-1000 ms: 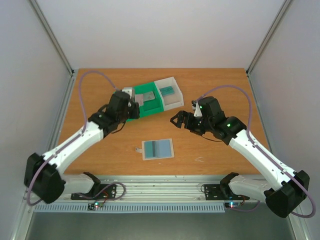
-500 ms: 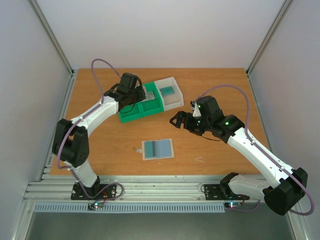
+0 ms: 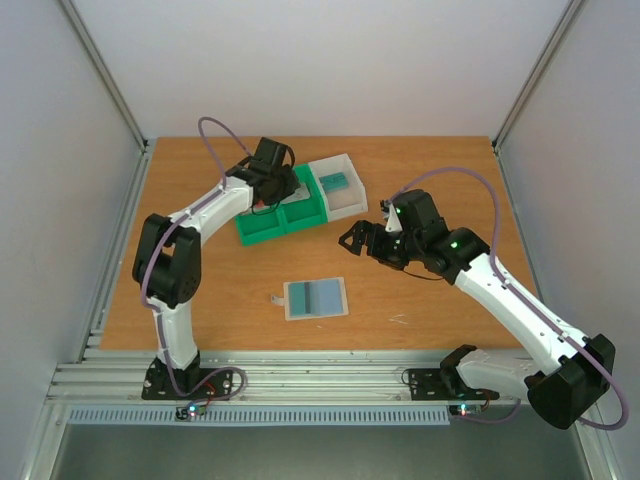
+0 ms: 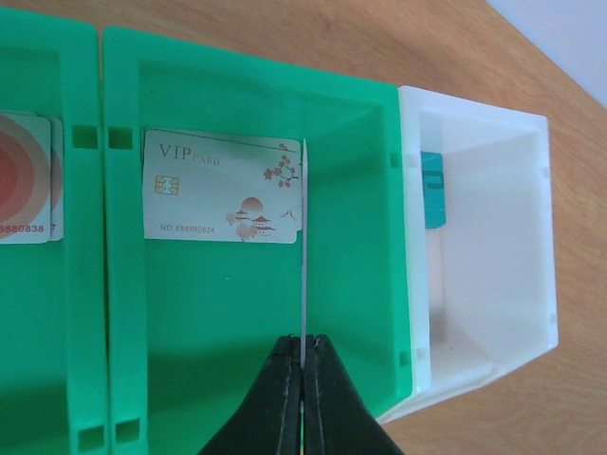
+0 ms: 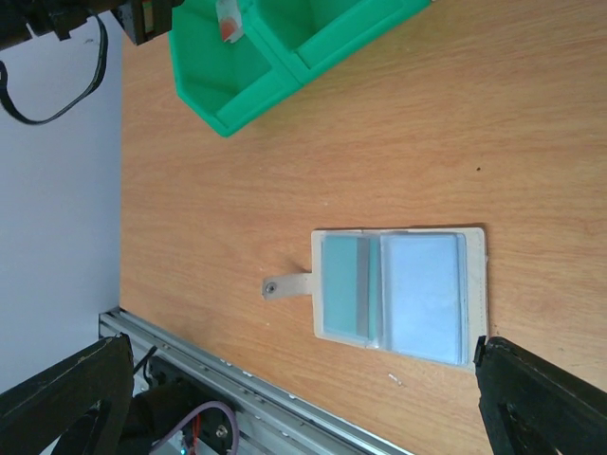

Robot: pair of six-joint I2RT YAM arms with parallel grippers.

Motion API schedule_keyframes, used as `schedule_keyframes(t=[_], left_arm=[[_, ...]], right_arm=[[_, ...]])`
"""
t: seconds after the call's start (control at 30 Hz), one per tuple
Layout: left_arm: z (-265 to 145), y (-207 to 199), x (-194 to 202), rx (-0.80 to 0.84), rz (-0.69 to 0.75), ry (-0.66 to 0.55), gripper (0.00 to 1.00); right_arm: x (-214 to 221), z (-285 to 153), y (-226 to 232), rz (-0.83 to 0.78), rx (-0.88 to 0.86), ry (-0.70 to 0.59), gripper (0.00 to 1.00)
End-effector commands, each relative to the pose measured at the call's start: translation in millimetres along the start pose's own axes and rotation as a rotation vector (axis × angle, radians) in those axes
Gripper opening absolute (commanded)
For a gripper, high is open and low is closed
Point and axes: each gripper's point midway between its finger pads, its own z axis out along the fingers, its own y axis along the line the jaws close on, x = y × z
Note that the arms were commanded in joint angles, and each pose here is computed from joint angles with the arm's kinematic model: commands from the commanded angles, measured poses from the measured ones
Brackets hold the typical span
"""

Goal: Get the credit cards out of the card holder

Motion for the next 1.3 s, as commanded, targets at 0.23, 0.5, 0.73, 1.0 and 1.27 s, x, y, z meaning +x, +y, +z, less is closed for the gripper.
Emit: schedule_keyframes(t=[0.23, 0.5, 0.73, 1.0, 1.27], left_arm=[[31.3, 4.7, -2.8, -0.029, -0.055, 0.009, 0.00], [48.2, 9.0, -5.4, -0.058, -0.040, 0.019, 0.00], [58.8, 12.6, -5.0, -0.069, -0.044, 0.020, 0.01], [63.8, 17.8, -11.5, -0.103, -0.025, -0.013, 0.05], [64.2, 22.3, -14.2, -0.139, -0.003, -0.013, 0.11]], right_arm=[[-6.3, -4.5, 5.1, -0.019, 0.000, -0.012, 0.99], [-6.4, -3.0, 3.9, -0.014, 0.006, -0.009, 0.98], [-6.9, -1.9, 4.0, -0.014, 0.008, -0.007, 0.98], [-8.7, -2.0, 2.4, -0.017, 0.023, -0.010, 0.98], [-8.0, -2.3, 1.9, -0.019, 0.026, -0.006, 0.98]])
